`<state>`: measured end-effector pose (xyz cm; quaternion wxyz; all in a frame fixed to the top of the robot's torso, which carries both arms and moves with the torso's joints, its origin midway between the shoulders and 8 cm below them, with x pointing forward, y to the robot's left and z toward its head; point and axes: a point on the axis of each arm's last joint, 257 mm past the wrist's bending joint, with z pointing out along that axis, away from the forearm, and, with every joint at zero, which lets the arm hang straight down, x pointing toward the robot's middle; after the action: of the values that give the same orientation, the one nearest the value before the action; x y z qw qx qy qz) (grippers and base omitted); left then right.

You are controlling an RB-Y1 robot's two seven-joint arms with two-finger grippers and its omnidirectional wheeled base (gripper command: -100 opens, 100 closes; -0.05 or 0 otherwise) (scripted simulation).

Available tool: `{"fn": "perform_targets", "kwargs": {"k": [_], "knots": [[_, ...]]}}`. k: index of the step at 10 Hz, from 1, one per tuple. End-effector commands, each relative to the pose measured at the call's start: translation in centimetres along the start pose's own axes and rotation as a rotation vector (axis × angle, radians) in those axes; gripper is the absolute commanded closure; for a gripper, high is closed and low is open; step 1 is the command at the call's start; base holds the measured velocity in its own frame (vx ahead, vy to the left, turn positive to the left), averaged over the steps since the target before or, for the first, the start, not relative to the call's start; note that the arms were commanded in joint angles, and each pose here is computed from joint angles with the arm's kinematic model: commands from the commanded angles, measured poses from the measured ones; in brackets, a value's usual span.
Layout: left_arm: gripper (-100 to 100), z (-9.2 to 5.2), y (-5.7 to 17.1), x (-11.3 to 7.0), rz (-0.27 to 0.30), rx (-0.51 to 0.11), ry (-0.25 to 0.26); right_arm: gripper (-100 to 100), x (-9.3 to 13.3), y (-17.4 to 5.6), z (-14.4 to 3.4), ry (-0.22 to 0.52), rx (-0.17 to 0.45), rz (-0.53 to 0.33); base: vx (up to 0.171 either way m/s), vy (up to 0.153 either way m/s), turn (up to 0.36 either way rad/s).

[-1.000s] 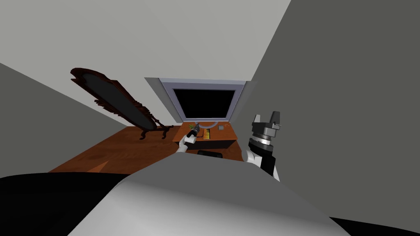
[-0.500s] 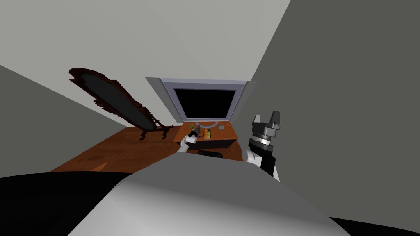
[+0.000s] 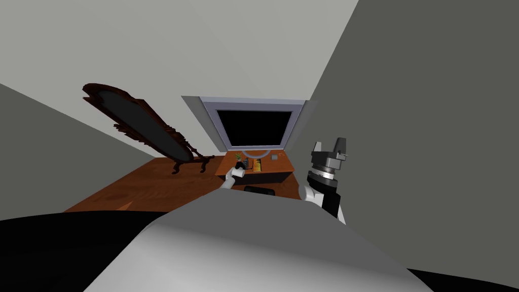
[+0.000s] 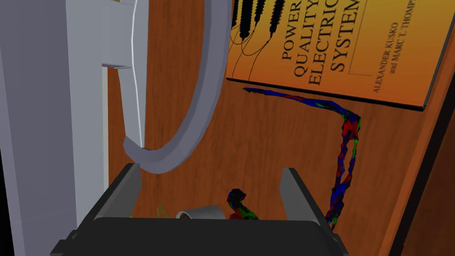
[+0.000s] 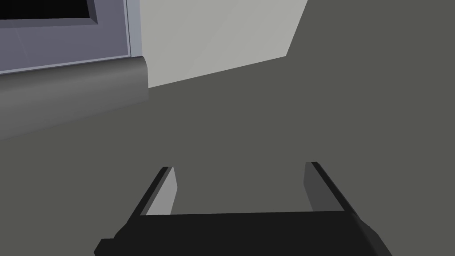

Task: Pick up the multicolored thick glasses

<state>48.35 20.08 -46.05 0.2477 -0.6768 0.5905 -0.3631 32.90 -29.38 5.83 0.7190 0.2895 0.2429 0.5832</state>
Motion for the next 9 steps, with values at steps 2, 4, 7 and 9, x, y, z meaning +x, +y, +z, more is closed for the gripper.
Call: {"fn": "perform_targets", "kwargs": {"k": [2,4,7,9], "knots": [[-100,0.8,3.1,0.3,-0.021,-0.095,-0.009,0,0.0,0.0,0.0,0.000,0.000,0.000,-0.016,0.038,-0.025],[-100,1.2,5.4,0.9,-0.037,-0.166,-0.013,0,0.0,0.0,0.0,0.000,0.000,0.000,-0.018,0.046,-0.027],[-100,1.3,6.5,1.1,-0.044,-0.200,-0.016,0,0.0,0.0,0.0,0.000,0.000,0.000,0.000,0.018,-0.007],[-100,1.4,8.8,2.0,-0.060,-0.272,-0.018,0,0.0,0.0,0.0,0.000,0.000,0.000,-0.006,0.034,-0.025]]}}
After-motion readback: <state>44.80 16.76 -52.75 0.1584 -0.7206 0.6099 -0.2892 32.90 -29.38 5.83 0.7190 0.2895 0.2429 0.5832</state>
